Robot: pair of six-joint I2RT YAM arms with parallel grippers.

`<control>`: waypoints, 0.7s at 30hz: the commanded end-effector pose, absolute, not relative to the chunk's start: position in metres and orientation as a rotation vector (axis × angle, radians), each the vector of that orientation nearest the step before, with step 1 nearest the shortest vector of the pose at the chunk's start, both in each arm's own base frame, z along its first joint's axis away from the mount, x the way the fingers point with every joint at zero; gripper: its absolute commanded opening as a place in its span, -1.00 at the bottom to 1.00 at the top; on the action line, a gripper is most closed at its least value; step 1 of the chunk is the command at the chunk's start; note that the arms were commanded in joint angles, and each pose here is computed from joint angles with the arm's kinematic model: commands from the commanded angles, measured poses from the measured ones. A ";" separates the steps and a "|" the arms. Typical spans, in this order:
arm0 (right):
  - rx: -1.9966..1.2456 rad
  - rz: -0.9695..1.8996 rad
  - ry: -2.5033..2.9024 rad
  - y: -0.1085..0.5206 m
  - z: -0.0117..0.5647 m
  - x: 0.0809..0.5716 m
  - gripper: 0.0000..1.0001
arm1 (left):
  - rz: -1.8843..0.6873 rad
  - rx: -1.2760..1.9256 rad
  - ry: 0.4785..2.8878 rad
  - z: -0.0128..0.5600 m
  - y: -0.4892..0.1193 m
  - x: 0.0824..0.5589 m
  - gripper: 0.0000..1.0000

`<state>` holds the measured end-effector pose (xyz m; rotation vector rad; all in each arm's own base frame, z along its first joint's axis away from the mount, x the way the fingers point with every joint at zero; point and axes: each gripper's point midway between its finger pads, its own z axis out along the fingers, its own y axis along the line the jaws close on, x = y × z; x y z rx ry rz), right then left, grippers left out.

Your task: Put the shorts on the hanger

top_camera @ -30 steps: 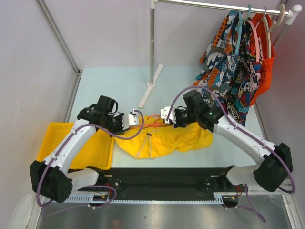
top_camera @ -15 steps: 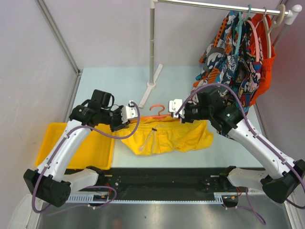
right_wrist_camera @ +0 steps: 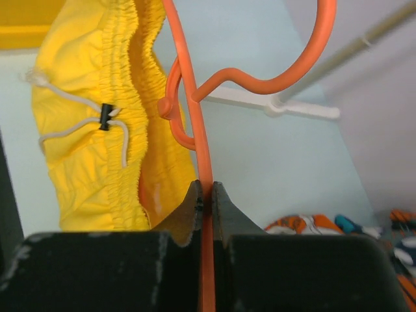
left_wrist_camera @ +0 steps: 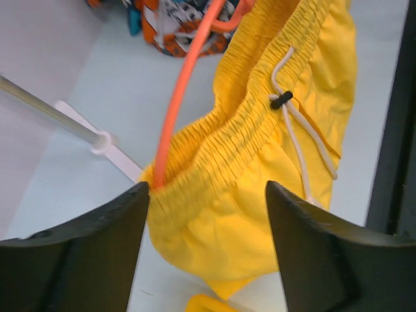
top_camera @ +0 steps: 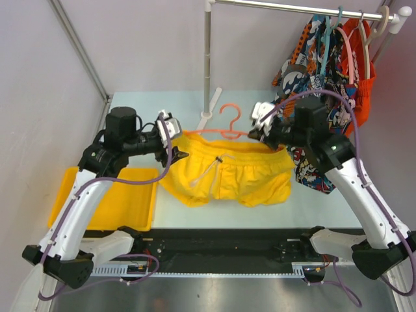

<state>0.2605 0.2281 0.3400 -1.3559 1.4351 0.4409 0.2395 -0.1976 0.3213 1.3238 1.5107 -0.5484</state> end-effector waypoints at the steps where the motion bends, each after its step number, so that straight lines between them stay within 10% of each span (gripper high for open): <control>1: -1.031 0.393 1.395 0.192 0.435 0.290 -1.00 | -0.540 1.127 1.336 0.402 -0.201 0.238 0.78; 21: -0.487 -0.257 1.428 0.066 0.556 0.374 -1.00 | -0.569 0.985 1.301 0.420 -0.195 0.229 0.99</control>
